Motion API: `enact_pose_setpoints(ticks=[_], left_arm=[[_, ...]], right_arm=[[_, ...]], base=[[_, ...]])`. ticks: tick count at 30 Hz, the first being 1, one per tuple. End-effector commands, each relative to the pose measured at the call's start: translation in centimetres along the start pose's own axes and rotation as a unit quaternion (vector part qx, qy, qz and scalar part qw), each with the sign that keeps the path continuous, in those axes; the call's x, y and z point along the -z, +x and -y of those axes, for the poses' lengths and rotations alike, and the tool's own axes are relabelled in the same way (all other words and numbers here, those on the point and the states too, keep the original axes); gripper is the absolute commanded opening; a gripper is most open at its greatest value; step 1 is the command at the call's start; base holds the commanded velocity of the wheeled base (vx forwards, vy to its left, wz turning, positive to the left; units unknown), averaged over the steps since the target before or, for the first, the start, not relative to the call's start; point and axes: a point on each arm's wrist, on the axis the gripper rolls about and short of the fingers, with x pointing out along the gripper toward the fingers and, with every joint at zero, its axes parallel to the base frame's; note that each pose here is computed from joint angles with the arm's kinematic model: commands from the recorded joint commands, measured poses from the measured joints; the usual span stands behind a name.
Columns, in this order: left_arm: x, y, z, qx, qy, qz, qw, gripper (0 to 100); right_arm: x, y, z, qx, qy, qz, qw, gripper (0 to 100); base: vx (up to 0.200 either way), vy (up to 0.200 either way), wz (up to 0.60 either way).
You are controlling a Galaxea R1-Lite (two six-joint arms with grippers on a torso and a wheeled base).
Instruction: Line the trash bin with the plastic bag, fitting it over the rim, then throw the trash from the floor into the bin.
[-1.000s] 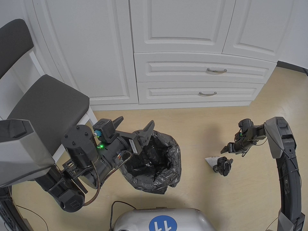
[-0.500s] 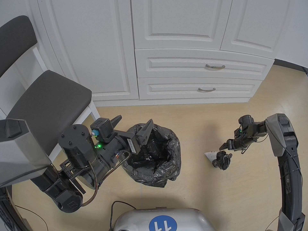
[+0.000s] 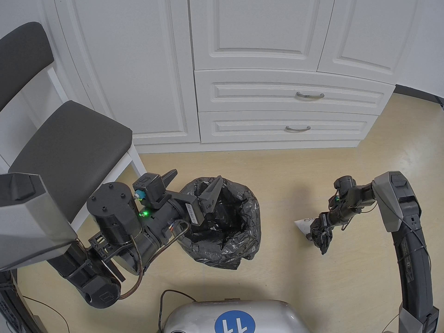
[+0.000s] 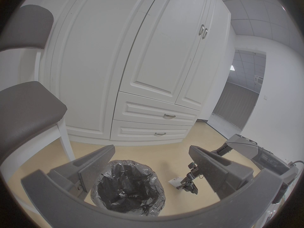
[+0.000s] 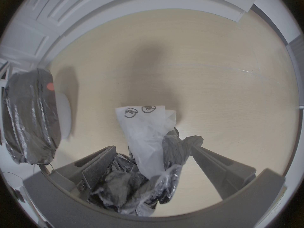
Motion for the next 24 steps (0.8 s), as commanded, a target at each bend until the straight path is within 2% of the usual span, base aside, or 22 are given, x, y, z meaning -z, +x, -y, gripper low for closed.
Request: enact_pose_setpoints(ticks=[1, 4, 5, 13, 15, 18, 21, 22, 23, 24], left_arm=[[0.3, 0.1, 0.0, 0.0, 0.001, -0.004, 1.0, 100], [0.4, 0.2, 0.0, 0.0, 0.001, -0.005, 1.0, 100], [0.4, 0.2, 0.0, 0.0, 0.001, -0.005, 1.0, 100], [0.3, 0.1, 0.2, 0.0, 0.002, -0.004, 1.0, 100], [-0.1, 0.0, 0.4, -0.022, 0.016, 0.007, 0.9996, 100], [-1.7, -0.8, 0.6, -0.04, 0.055, 0.03, 0.9973, 100], [-4.1, -2.3, 0.9, -0.034, 0.065, 0.063, 0.9953, 100], [-5.3, -3.0, 1.2, -0.029, 0.064, 0.082, 0.9942, 100], [-5.5, -3.1, 1.2, -0.028, 0.063, 0.085, 0.994, 100], [-6.7, -3.9, 1.3, -0.028, 0.067, 0.104, 0.992, 100]], right_arm=[[1.3, 2.3, -1.2, 0.01, -0.015, -0.018, 0.9997, 100], [1.2, 2.6, -1.3, 0.012, -0.018, -0.007, 0.9997, 100], [1.2, 2.6, -1.2, 0.013, -0.017, -0.004, 0.9998, 0], [1.0, 2.2, -1.1, 0.014, -0.014, -0.001, 0.9998, 0], [0.5, 1.0, -0.9, 0.013, -0.008, 0.005, 0.9999, 0], [0.1, -2.4, -0.9, 0.008, 0.006, 0.015, 0.9998, 0], [0.1, -7.4, -1.7, -0.03, 0.012, 0.042, 0.9986, 0], [0.2, -10.7, -2.3, -0.052, 0.011, 0.054, 0.9971, 0], [0.3, -11.4, -2.4, -0.057, 0.011, 0.055, 0.9968, 0], [0.9, -15.5, -3.5, -0.081, 0.01, 0.065, 0.9945, 0]], base=[[0.0, 0.0, 0.0], [0.0, 0.0, 0.0], [0.0, 0.0, 0.0], [0.0, 0.0, 0.0], [0.0, 0.0, 0.0], [0.0, 0.0, 0.0], [0.0, 0.0, 0.0], [0.0, 0.0, 0.0], [0.0, 0.0, 0.0], [0.0, 0.0, 0.0]])
